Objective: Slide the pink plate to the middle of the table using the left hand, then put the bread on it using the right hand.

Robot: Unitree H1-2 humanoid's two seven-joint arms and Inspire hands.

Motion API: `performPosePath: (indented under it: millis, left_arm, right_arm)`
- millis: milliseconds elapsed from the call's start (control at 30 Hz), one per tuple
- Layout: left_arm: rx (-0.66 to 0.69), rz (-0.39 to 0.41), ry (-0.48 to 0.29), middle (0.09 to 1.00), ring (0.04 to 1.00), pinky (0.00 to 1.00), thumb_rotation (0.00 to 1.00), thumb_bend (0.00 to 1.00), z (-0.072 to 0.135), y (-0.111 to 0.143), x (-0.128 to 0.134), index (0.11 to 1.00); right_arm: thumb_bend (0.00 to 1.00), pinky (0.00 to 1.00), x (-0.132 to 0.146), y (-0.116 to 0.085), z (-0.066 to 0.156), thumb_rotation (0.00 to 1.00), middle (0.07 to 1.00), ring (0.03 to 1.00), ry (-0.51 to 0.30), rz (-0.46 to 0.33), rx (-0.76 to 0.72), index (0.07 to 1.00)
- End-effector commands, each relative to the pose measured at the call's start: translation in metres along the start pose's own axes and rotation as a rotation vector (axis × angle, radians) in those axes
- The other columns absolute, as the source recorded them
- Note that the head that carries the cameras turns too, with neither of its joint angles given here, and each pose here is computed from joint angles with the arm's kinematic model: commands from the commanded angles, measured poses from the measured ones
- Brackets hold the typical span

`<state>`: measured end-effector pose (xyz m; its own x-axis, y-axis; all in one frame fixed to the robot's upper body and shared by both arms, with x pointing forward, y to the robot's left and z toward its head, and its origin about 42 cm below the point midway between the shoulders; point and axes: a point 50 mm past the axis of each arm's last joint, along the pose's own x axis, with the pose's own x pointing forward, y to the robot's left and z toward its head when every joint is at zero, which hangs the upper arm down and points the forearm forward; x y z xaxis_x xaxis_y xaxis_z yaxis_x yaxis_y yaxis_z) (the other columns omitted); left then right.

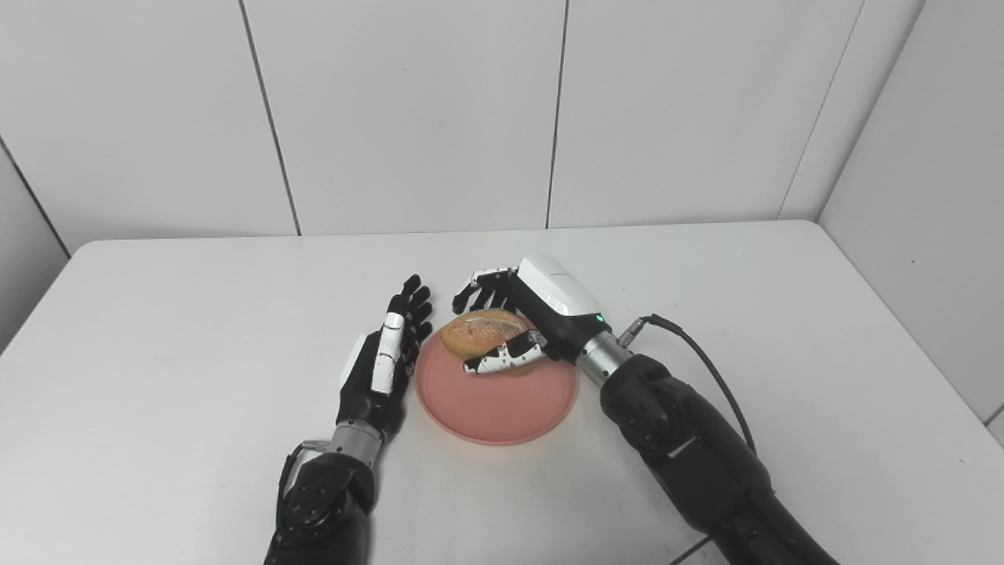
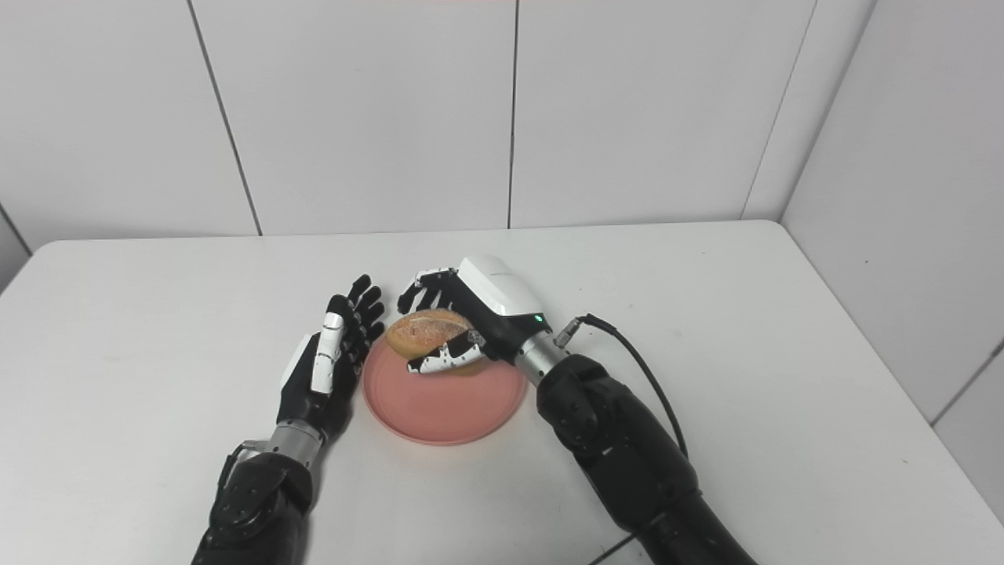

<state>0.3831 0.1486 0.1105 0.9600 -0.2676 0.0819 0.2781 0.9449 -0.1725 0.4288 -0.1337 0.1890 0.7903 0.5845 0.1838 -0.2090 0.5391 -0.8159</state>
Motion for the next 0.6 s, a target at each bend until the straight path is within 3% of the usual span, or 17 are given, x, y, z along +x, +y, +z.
performPosePath:
  millis: [0,333,467,567]
  left_arm:
    - [-0.009,0.013,0.005,0.995,1.0,1.0,1.0,0.68,-0.003,0.005,-0.003,0.981]
    - [-0.017,0.018,0.005,0.991,1.0,1.0,1.0,0.68,0.0,0.006,-0.003,0.98]
    - [-0.02,0.02,0.002,0.991,1.0,1.0,1.0,0.68,0.0,0.006,-0.002,0.98]
    - [-0.011,0.019,0.001,0.987,0.999,1.0,1.0,0.67,0.0,0.006,-0.003,0.976]
  right_arm:
    - [0.51,0.36,0.01,-0.013,0.013,0.0,0.485,0.396,-0.091,-0.028,-0.014,0.535]
    - [0.51,0.28,0.007,-0.001,0.01,0.0,0.443,0.375,-0.084,0.025,-0.061,0.537]
    - [0.51,0.3,0.005,0.001,0.008,0.0,0.444,0.383,-0.086,0.04,-0.082,0.54]
    - [0.51,0.4,0.003,0.003,0.007,0.0,0.478,0.414,-0.091,0.043,-0.093,0.538]
